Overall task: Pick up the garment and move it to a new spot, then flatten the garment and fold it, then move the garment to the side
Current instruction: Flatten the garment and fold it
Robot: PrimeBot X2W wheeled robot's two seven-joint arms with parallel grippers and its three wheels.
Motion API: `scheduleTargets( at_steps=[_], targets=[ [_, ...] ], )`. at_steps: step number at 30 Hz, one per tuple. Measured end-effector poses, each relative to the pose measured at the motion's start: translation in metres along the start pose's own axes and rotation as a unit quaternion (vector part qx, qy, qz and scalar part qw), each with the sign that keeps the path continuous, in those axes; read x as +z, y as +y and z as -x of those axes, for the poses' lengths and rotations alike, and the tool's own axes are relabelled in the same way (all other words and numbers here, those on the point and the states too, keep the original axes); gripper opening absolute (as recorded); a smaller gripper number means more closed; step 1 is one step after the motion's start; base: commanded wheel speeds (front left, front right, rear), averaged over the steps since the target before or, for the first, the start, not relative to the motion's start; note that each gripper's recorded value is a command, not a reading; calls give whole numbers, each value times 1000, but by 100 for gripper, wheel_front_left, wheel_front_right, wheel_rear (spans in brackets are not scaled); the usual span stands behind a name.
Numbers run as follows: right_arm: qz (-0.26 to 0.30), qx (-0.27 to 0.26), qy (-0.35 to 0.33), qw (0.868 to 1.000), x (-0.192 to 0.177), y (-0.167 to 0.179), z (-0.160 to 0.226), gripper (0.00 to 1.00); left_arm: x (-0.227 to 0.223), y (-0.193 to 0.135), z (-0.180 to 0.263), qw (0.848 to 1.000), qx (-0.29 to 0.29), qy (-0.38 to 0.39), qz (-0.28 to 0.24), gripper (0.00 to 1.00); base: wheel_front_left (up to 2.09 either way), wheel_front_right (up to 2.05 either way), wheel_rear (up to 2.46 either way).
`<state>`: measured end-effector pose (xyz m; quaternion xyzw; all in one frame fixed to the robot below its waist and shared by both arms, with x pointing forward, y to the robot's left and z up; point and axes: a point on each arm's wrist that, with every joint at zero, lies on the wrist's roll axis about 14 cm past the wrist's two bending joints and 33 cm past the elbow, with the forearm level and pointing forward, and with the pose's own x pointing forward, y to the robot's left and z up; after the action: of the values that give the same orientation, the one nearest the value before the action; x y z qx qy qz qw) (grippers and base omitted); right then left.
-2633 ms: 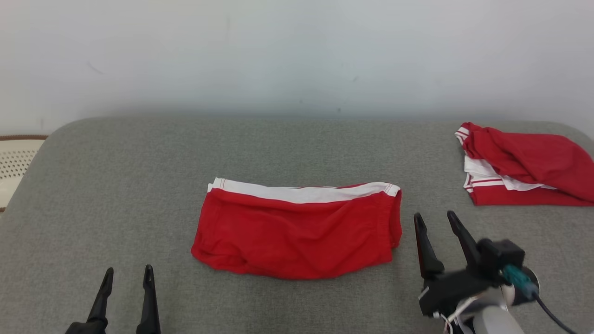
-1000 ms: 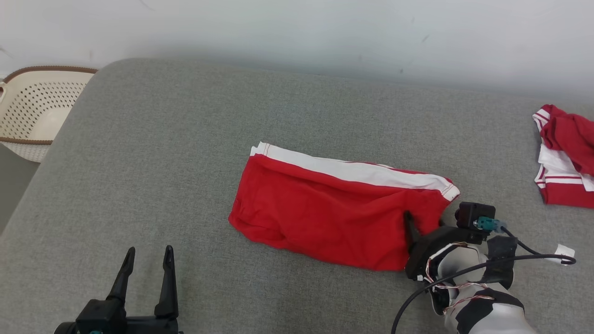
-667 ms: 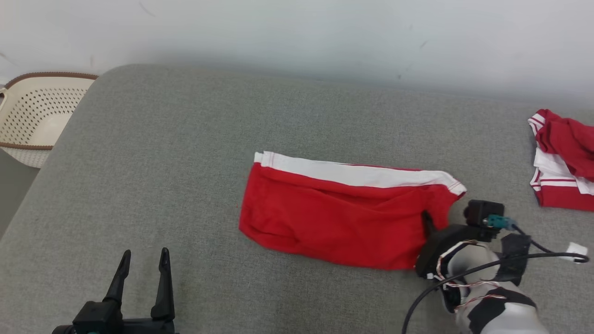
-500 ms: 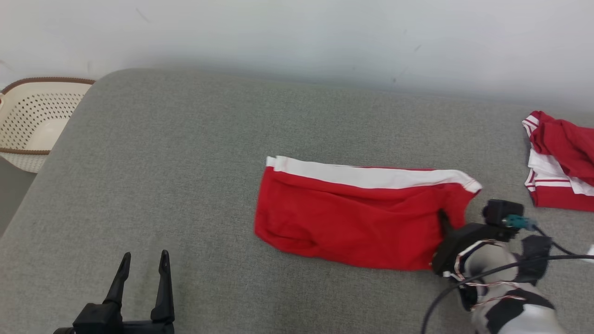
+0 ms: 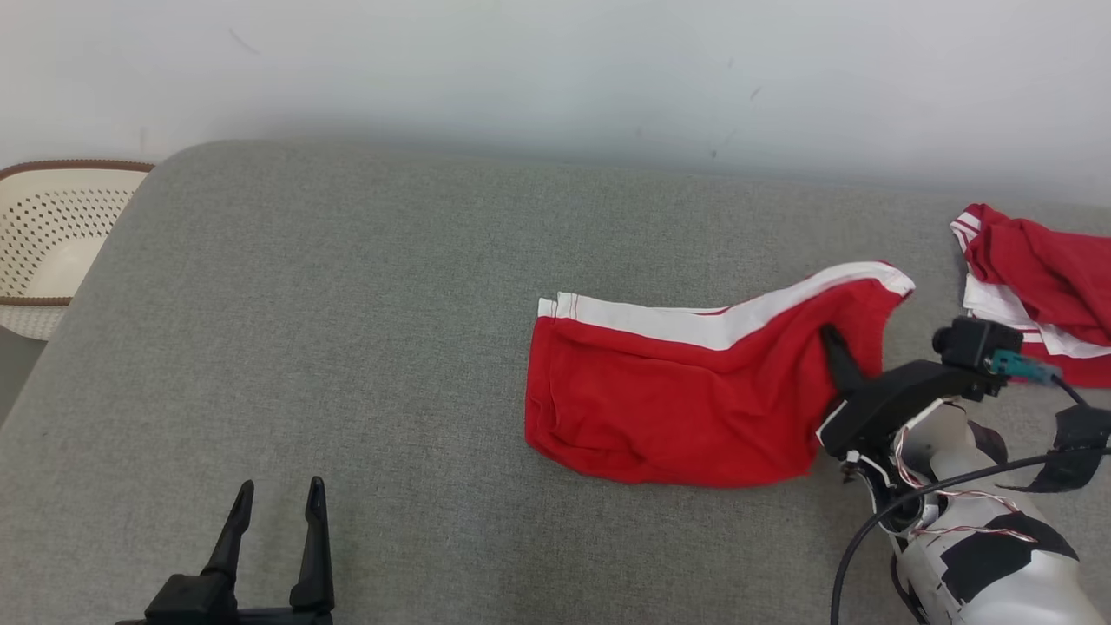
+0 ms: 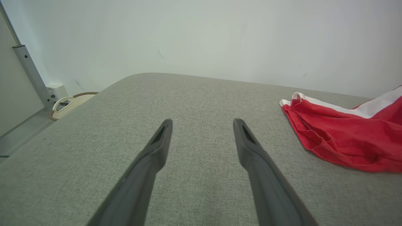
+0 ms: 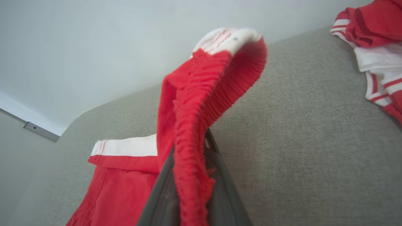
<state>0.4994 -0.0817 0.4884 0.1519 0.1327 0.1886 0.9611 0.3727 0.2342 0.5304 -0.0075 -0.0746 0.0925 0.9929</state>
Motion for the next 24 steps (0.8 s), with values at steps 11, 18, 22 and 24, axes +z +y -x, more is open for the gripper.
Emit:
scheduleTargets(
  at_steps=[11, 18, 22, 24],
  targets=[
    [-34, 101, 30, 994, -10, 74, -12, 0, -2, 4, 6, 1000, 7, 7, 9, 100, 0, 0, 0],
    [-22, 129, 57, 990, -24, 106, -29, 0, -3, 11, 11, 1000, 18, 11, 11, 100, 0, 0, 0],
    [-20, 123, 75, 989, -34, 108, -40, 0, -4, 13, 14, 1000, 24, 14, 12, 100, 0, 0, 0],
    [-15, 121, 86, 989, -41, 111, -44, 0, -5, 14, 16, 999, 27, 16, 13, 100, 0, 0, 0]
  ],
)
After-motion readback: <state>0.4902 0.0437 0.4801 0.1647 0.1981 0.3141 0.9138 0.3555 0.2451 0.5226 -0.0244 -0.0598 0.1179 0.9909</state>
